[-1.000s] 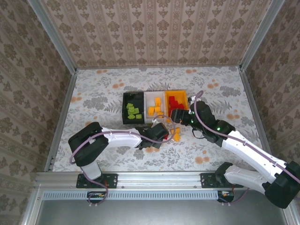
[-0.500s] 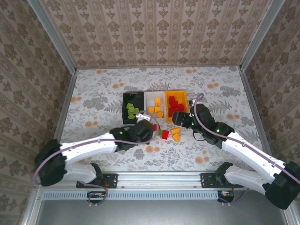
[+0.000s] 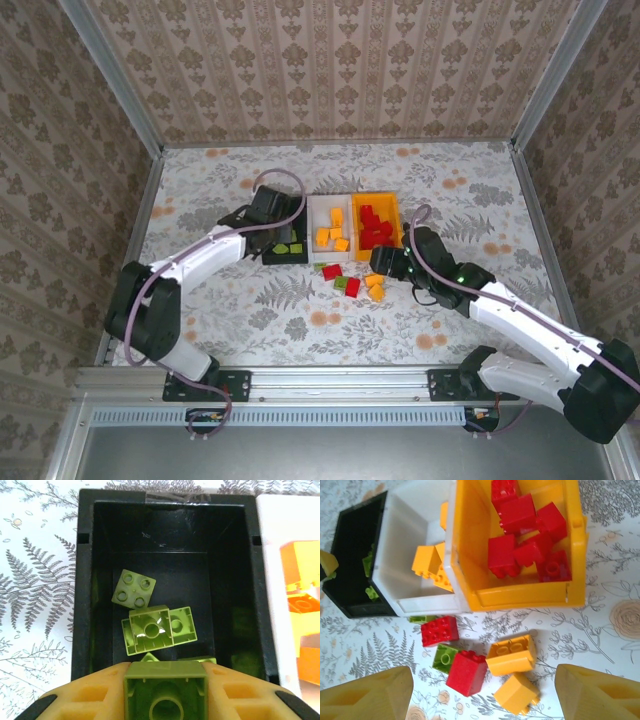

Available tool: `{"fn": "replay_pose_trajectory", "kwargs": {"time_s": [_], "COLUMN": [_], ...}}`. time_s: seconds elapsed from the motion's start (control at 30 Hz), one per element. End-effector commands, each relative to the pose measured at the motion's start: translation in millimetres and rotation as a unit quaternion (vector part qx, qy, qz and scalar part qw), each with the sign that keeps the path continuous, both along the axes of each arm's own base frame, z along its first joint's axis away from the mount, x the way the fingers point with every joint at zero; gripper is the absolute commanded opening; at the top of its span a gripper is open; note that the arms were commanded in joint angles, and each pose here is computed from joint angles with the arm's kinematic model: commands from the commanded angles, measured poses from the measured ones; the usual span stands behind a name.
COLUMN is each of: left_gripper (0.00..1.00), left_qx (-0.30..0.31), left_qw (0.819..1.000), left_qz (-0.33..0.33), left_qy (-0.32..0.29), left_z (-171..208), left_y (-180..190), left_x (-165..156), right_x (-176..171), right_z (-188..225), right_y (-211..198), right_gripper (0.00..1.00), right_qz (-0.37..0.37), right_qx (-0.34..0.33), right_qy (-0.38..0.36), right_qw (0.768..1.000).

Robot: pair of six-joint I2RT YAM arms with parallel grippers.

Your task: Sort the legos into containers by color

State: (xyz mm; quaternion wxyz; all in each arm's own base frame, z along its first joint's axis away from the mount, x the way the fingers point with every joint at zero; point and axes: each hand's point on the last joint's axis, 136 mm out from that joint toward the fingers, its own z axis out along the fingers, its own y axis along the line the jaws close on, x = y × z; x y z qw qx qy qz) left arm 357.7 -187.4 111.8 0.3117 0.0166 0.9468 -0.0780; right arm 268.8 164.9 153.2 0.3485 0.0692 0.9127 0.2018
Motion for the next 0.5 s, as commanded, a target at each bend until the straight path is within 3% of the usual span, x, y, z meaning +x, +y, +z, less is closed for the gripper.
{"fn": "replay_pose_trajectory", "kwargs": {"time_s": [0.0, 0.2, 0.37, 0.4, 0.47], "left_gripper": [0.50, 0.83, 0.93, 0.99, 1.00], "left_qx": [-0.012, -0.063, -0.107, -0.115, -0.123], "left_qw": [1.000, 0.997, 0.990, 0.988, 0.986], "left_qz": [-0.002, -0.033, -0.072, -0.078, -0.088], "left_qy": [0.017, -0.011, -0.056, -0.064, -0.069], "left_z": [0, 43, 91, 96, 96], "left_y": [-7, -36, -50, -52, -52], "left_x": [18, 1, -38, -47, -69], "right_x": [-18, -28, -26, -25, -22], "right_z": [-33, -68, -93, -96, -104], "right_y": [-13, -10, 0, 3, 7], "right_gripper": [0.76, 0.76, 0.75, 0.75, 0.75], "right_qz": [-0.011, 0.013, 0.045, 0.051, 0.065], "right_qx": [-0.022, -0.046, -0.076, -0.083, -0.103], "right_qy": [0.050, 0.101, 0.124, 0.126, 0.133], "right_qw": [0.998, 0.994, 0.988, 0.987, 0.984]}}
